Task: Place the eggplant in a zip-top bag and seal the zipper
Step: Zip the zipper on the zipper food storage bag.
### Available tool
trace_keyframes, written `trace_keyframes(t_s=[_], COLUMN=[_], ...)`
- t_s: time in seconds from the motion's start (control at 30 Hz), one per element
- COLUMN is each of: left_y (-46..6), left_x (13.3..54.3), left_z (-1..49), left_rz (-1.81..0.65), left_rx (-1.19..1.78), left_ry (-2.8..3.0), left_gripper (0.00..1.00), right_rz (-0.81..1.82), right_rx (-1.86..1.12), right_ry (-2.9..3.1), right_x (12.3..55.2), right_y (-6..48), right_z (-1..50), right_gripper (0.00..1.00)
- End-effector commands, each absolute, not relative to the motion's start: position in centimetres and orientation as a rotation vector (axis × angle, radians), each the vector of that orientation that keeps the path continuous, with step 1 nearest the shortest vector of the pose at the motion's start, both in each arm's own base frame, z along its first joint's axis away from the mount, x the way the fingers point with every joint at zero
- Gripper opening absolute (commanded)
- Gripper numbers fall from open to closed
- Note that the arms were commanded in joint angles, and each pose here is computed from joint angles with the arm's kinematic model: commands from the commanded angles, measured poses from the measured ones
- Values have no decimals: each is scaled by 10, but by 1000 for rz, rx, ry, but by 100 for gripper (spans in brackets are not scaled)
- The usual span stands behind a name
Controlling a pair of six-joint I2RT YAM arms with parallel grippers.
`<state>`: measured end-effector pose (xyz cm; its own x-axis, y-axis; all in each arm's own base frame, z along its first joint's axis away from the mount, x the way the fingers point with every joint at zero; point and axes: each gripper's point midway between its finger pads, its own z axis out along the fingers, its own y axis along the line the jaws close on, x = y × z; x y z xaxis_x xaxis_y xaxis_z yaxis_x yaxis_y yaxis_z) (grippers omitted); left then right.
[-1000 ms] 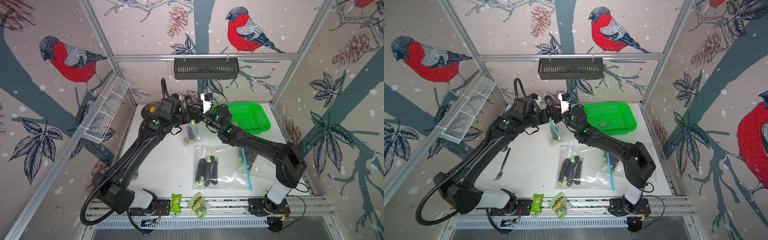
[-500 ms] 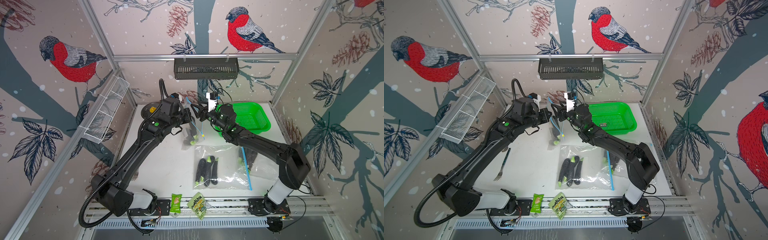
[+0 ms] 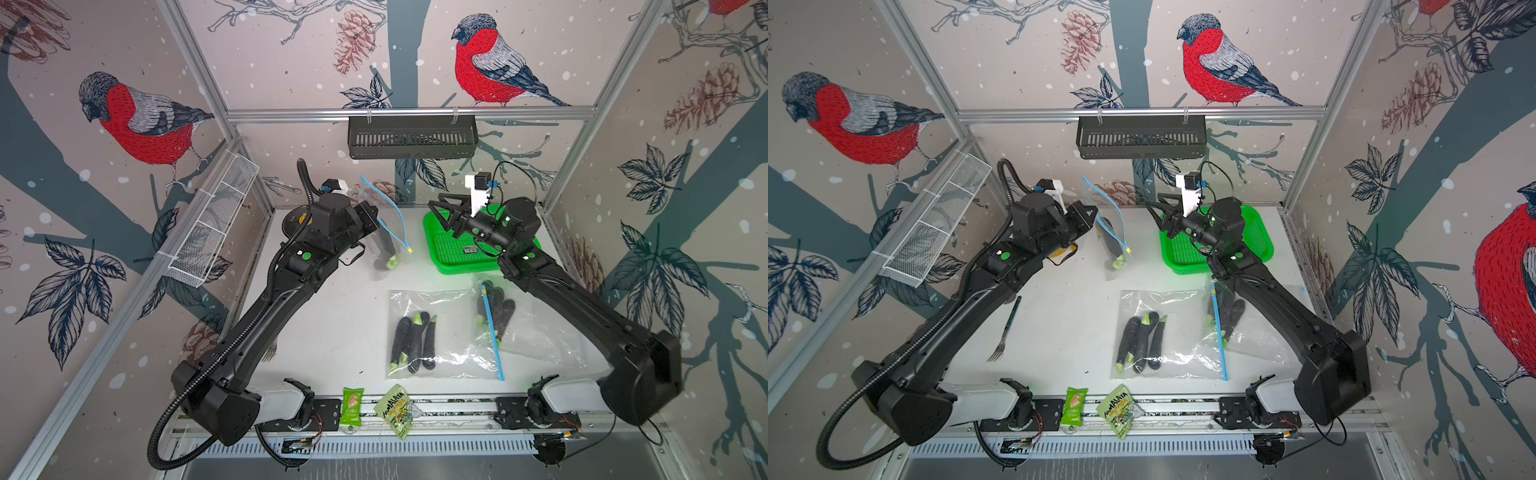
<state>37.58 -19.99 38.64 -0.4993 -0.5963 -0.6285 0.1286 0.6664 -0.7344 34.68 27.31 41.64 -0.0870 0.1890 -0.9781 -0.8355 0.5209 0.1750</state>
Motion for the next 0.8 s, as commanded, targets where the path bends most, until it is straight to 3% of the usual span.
trace_keyframes(t_s=[0.0,0.17,0.4,0.77], left_y=[-194,-197,-203,-199], left_x=[383,388,391,386], left_z=[428,434,435,433], left_rz=[-1015,-1035,-1072,-1073], left_rx=[-442,-450,-458,-477], left_ry=[1718,1706,1706,1697], left_gripper=[0,0,0,0], right_rz=[894,743,707,736], right_rx=[-802,-827,-951,-949], right_ry=[1383,1401,1414,1380], right_x=[314,294,272,286], right_y=[263,241,261,297], right_z=[404,386,359,355], right_gripper=[50,51,49,44])
